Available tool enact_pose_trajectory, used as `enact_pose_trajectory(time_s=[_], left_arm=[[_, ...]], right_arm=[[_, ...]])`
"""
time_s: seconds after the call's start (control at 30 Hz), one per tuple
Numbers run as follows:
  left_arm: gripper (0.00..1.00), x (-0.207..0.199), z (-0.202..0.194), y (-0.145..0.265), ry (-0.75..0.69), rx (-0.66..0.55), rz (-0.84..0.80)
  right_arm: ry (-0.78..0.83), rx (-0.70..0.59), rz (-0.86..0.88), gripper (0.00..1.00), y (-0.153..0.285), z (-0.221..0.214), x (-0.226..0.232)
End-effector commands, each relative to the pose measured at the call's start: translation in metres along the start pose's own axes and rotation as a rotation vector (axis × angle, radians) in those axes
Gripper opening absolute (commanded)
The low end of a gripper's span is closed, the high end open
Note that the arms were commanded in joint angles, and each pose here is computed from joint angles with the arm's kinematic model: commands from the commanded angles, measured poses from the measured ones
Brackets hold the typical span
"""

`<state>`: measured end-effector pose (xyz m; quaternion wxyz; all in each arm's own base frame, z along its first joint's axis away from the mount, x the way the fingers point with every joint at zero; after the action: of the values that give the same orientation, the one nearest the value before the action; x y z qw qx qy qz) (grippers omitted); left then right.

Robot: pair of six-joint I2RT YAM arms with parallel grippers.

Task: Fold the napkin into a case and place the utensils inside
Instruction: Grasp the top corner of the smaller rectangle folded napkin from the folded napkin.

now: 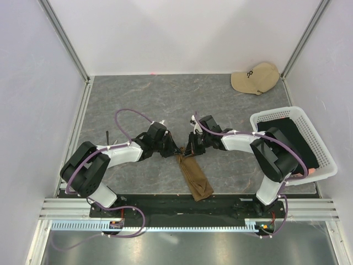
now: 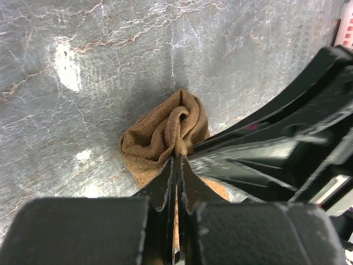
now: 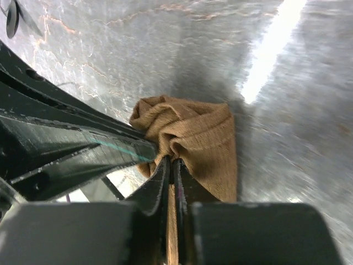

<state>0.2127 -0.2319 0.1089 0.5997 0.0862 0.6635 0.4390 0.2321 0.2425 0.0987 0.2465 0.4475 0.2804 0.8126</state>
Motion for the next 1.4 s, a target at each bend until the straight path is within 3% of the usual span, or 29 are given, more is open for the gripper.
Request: enact_pose_trajectory(time_s=[0.0,0.13,0.27,0.57,0.67,0.83,0.97,1.17,1.33,1.37], left_arm=[[0.02,-0.029,0.004,0.005,-0.063,0.005,-0.124],[0.02,-0.037,0.003,0.006,-0.022,0.025,-0.179],[0.02,-0.011,-0.003,-0.002,0.08,0.024,-0.082],[0.02,-0.005,-0.005,0.001,0.079,0.018,-0.082],[0.02,-0.004,-0.006,0.004,0.074,0.014,-0.082],[0.02,-0.004,-0.009,0.005,0.071,0.021,-0.096],[0.02,-0.007,-0.016,0.006,0.073,0.037,-0.119],[0.02,0.001,-0.028,-0.001,0.113,0.064,-0.105],[0.02,0.003,-0.026,0.004,0.085,0.037,-0.084],[0.02,0.003,-0.026,0.004,0.082,0.029,-0.079]], right_arm=[[0.015,-0.032,0.056,0.0,-0.014,0.005,0.018],[-0.003,-0.076,0.077,0.0,-0.035,0.002,0.016],[-0.037,-0.04,0.055,0.0,-0.048,-0.001,-0.003],[-0.043,-0.067,0.056,0.25,-0.017,-0.009,0.001],[-0.049,-0.073,0.048,0.27,-0.011,-0.012,0.001],[-0.061,-0.088,0.079,0.17,-0.01,-0.011,0.006],[-0.06,-0.108,0.083,0.0,-0.014,-0.002,0.009],[-0.135,-0.165,0.106,0.0,-0.032,0.008,0.002],[-0.095,-0.129,0.039,0.18,-0.014,0.002,0.004],[-0.096,-0.124,0.036,0.28,-0.011,-0.001,0.003]])
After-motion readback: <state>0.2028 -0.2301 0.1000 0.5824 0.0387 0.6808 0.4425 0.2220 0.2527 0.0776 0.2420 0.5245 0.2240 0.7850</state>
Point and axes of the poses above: each gripper's point midway between its finger pads, its own y axis back along the fingers, its own x axis along the line the jaws close on, z = x × y, the point moved 9 cm from there along y, back along the fingers, and after that the axes turned 15 degrees about y, right-handed, at the moved point
